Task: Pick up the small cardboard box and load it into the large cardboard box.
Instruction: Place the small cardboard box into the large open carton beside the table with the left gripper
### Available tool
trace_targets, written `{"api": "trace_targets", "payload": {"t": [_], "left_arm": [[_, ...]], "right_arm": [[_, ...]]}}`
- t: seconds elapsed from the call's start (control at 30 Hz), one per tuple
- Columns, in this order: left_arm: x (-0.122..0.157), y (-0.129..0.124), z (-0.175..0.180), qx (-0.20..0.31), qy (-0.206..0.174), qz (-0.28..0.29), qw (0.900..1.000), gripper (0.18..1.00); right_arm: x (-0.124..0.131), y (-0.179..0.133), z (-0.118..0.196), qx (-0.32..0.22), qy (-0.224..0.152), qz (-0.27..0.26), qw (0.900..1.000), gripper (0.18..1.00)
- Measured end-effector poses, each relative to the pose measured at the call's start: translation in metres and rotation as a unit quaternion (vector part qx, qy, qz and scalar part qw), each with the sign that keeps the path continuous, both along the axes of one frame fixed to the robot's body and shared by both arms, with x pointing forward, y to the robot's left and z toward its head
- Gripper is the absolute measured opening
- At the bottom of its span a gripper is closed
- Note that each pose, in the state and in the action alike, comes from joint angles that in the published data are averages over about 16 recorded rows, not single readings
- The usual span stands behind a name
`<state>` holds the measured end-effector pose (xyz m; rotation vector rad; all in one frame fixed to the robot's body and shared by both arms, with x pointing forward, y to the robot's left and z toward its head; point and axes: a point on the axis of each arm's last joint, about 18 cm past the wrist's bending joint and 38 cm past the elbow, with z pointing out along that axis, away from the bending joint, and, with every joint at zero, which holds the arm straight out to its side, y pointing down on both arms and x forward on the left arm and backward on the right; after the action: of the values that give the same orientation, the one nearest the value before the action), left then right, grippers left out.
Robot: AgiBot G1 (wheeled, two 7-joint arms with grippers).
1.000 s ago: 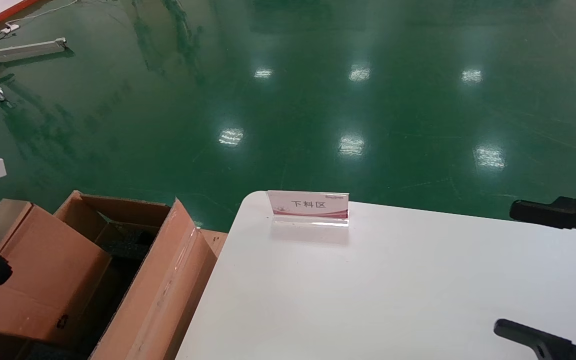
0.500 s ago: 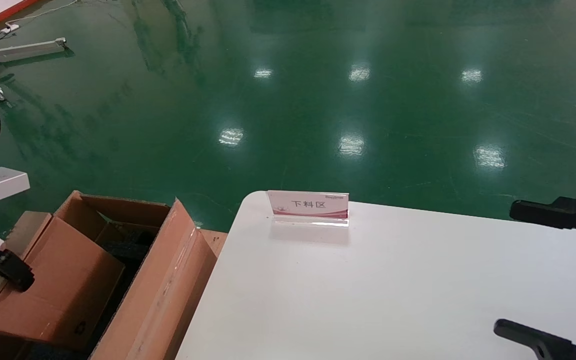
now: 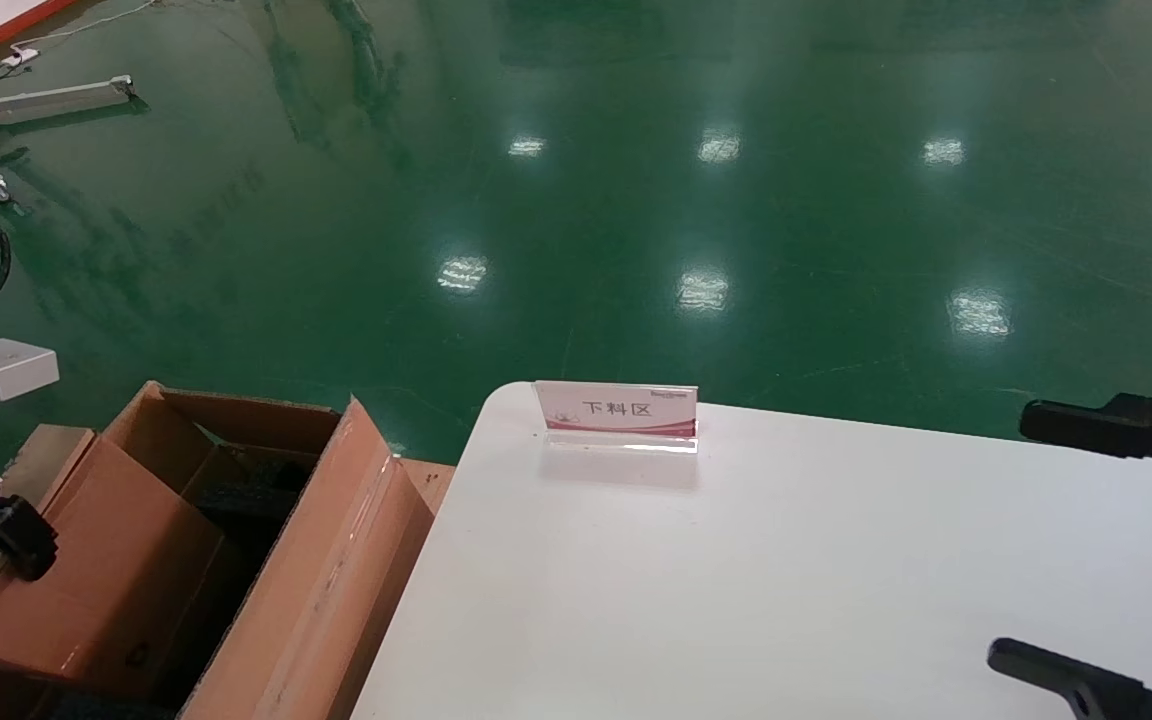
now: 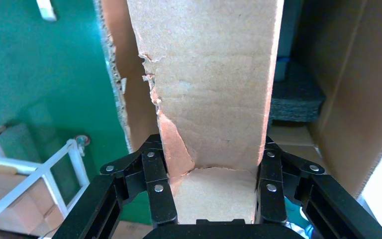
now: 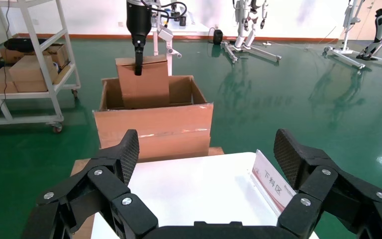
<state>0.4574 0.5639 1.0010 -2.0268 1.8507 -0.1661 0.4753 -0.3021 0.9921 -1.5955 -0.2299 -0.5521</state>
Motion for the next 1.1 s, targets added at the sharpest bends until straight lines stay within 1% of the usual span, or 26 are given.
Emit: {"api": "trace_targets", "payload": {"t": [0.53,1.1], "left_arm": [[0.015,0.012,-0.007,0.034,0.014,0.037,0.9986,0.372],[0.039,0.016,-0.016,0.064,0.018,0.059,0.9961,0.372]], "right_arm": [[0.0,0.0,0.0,0.0,0.0,0.0,1.0,0.995],[0.0,0.0,0.0,0.0,0.0,0.0,1.0,0.995]]}}
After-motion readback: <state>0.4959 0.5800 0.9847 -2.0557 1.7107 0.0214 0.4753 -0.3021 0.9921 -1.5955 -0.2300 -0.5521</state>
